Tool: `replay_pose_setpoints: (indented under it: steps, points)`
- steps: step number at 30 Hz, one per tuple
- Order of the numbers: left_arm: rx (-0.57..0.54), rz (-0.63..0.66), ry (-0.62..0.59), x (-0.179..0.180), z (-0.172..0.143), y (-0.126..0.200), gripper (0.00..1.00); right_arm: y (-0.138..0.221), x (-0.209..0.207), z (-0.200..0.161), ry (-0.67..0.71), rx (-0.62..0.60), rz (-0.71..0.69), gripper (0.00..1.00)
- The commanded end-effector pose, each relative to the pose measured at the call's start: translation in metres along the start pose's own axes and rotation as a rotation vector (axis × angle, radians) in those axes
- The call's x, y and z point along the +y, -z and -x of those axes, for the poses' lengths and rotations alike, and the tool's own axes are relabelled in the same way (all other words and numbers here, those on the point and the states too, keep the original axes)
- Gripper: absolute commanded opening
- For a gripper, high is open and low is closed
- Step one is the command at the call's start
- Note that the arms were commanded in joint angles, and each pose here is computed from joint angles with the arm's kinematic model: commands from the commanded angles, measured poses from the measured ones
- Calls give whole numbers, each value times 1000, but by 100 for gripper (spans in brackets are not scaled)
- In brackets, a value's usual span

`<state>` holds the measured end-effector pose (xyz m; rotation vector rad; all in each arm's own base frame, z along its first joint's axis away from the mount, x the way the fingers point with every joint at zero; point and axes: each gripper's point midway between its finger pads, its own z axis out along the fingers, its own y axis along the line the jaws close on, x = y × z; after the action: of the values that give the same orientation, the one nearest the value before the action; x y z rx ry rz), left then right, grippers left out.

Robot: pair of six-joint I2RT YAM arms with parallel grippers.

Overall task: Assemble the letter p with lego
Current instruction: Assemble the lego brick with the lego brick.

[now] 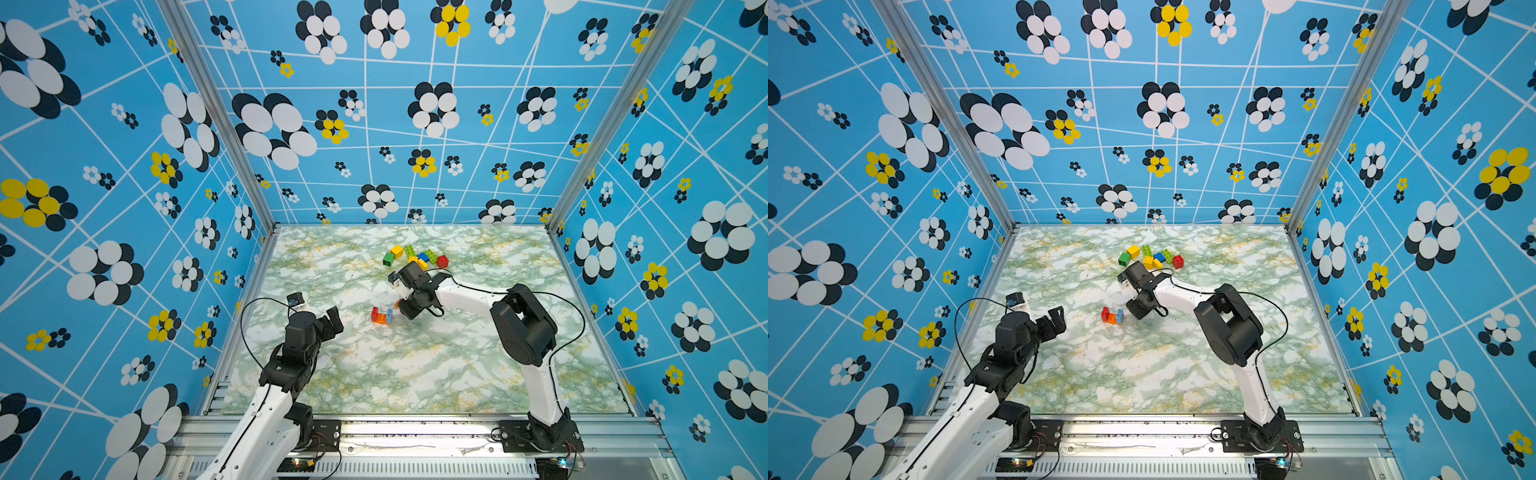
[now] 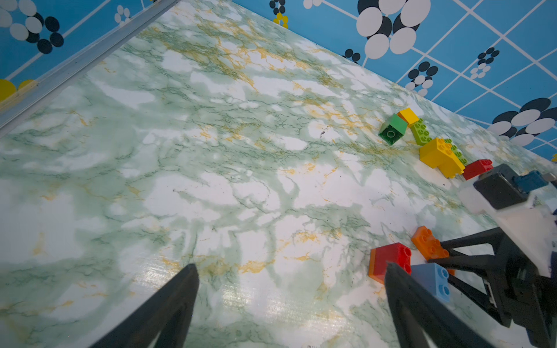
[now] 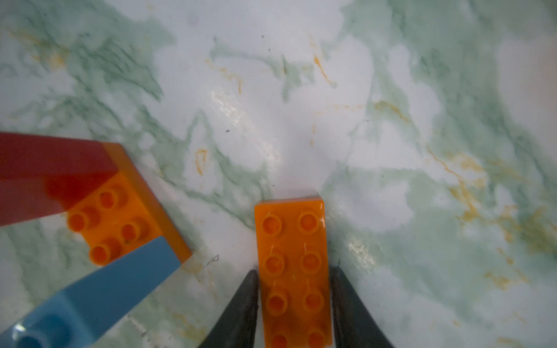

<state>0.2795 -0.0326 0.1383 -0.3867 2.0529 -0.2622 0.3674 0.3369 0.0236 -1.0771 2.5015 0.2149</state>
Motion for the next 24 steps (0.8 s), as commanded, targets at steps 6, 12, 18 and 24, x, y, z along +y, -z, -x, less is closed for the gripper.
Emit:
replay_pose_setpoints:
  steps: [6, 12, 18, 24]
  points:
    - [23, -104, -17, -18, -3, -6, 99, 8, 12, -11, 47, 39, 44, 21]
    - [60, -123, -17, -23, -7, -11, 99, 47, 16, 7, 101, -55, 67, 16]
    - [161, -187, -21, -38, -20, -24, 99, 84, 27, 15, 190, -129, 114, 16]
    - [259, -221, 6, -45, -35, -38, 99, 107, 60, 16, 328, -145, 260, 16]
